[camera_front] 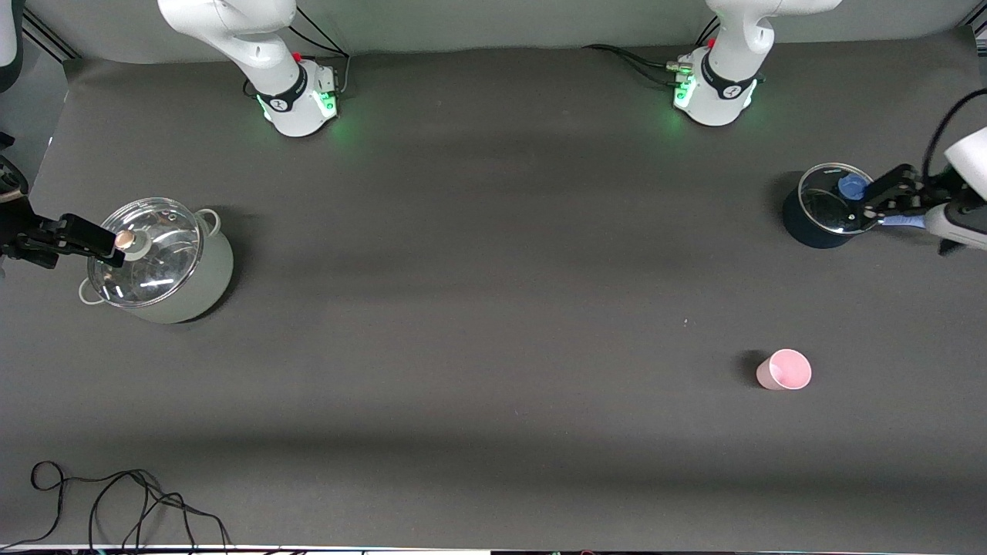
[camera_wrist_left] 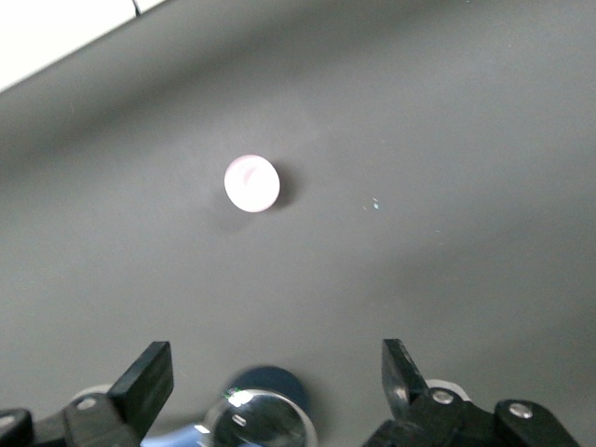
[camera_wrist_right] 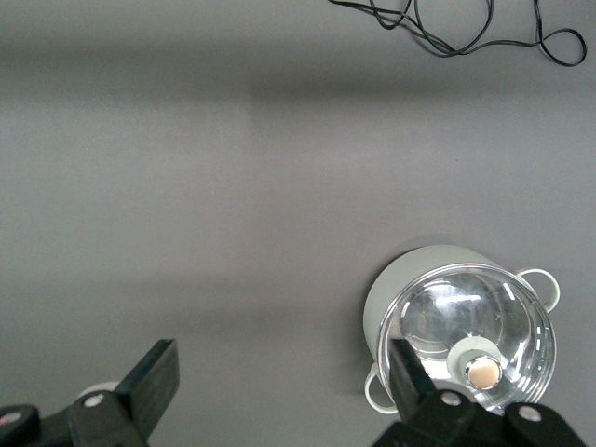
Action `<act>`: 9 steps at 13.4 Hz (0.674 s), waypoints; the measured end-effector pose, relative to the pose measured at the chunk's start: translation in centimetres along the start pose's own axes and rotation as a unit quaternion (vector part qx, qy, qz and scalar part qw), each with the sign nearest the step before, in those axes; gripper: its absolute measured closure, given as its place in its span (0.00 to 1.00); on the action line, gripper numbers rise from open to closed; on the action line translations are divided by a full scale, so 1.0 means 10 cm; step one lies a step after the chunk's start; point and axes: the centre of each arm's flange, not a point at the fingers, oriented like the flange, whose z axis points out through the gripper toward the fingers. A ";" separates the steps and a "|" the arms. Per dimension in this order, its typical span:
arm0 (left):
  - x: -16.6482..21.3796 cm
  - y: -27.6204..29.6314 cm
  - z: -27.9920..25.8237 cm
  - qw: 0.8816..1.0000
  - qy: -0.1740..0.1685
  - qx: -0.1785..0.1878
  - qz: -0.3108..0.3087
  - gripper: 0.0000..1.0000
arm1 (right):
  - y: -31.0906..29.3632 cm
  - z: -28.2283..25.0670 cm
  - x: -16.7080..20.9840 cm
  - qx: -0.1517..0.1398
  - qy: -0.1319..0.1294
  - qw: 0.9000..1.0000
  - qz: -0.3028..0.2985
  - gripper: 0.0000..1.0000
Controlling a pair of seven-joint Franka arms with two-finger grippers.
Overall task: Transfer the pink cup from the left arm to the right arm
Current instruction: 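Move the left gripper from the saucepan toward the pink cup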
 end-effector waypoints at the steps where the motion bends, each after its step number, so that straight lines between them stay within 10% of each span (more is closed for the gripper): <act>1: 0.01 -0.09 0.00 0.999 0.014 0.002 0.035 0.00 | 0.00 0.00 0.00 0.000 0.000 1.000 0.000 0.00; 9: -0.34 -1.26 0.66 0.962 0.149 -0.112 0.199 0.00 | 0.00 0.00 0.00 0.000 0.000 1.000 0.000 0.00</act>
